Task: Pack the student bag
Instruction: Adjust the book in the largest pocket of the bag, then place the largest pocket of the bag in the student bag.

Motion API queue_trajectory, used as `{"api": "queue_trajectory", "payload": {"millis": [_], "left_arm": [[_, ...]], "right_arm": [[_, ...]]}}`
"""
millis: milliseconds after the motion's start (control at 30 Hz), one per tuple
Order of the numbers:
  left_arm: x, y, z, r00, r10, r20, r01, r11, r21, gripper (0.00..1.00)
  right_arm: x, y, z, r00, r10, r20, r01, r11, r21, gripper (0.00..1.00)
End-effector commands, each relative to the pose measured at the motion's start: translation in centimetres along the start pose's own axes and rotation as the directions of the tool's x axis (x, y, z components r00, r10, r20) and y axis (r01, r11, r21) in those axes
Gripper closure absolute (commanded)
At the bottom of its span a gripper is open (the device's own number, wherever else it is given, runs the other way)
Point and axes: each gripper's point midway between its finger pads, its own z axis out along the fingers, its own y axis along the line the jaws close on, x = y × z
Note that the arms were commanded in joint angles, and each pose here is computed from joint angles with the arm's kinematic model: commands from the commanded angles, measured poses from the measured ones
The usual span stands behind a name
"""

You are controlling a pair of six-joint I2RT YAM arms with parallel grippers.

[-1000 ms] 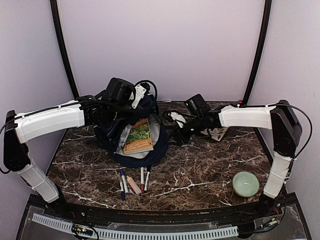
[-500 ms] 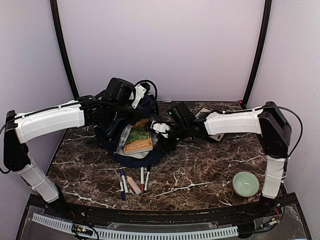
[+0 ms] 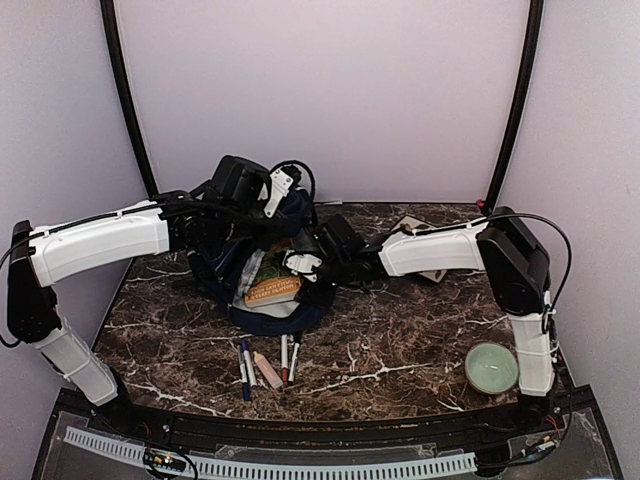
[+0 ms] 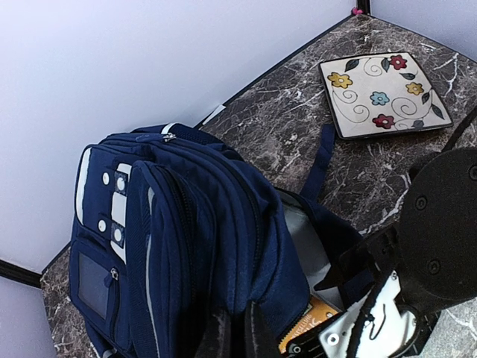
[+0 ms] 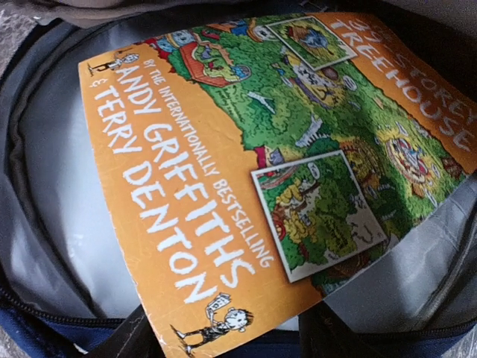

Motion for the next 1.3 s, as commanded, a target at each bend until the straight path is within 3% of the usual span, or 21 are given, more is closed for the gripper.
{"api": "queue_trajectory", "payload": {"millis": [0, 300, 500, 867, 1267], "left_arm": [[-6.4, 0.4, -4.4, 0.969, -0.065, 0.237, 0.05, 0.996, 0.07, 1.0], [-6.2, -0.5, -4.3, 0.971, -0.063, 0.231, 0.037, 0.993, 0.113, 1.0], [-5.8, -0.6, -4.3, 0.973, -0.067, 0.222, 0.041, 0.992, 0.122, 1.0], [-5.0, -0.7, -3.7, 0.978, -0.053, 0.202, 0.033, 0.994, 0.104, 1.0], [-1.6, -6.2, 1.8, 0.996, -0.028, 0.08, 0.006, 0.963, 0.269, 1.0]], "right_arm": [[-2.4, -3.4, 0.4, 0.997, 0.016, 0.071, -0.027, 0.987, 0.16, 0.4], [-3.6, -8.4, 1.5, 0.987, 0.111, 0.116, -0.145, 0.93, 0.338, 0.42], [-2.6, -9.2, 2.7, 0.982, 0.162, 0.097, -0.184, 0.929, 0.321, 0.42], [-0.4, -1.1, -1.3, 0.991, 0.104, 0.079, -0.104, 0.995, -0.001, 0.39], [2.5, 6.0, -9.3, 0.993, 0.107, 0.055, -0.081, 0.934, -0.349, 0.38]]}}
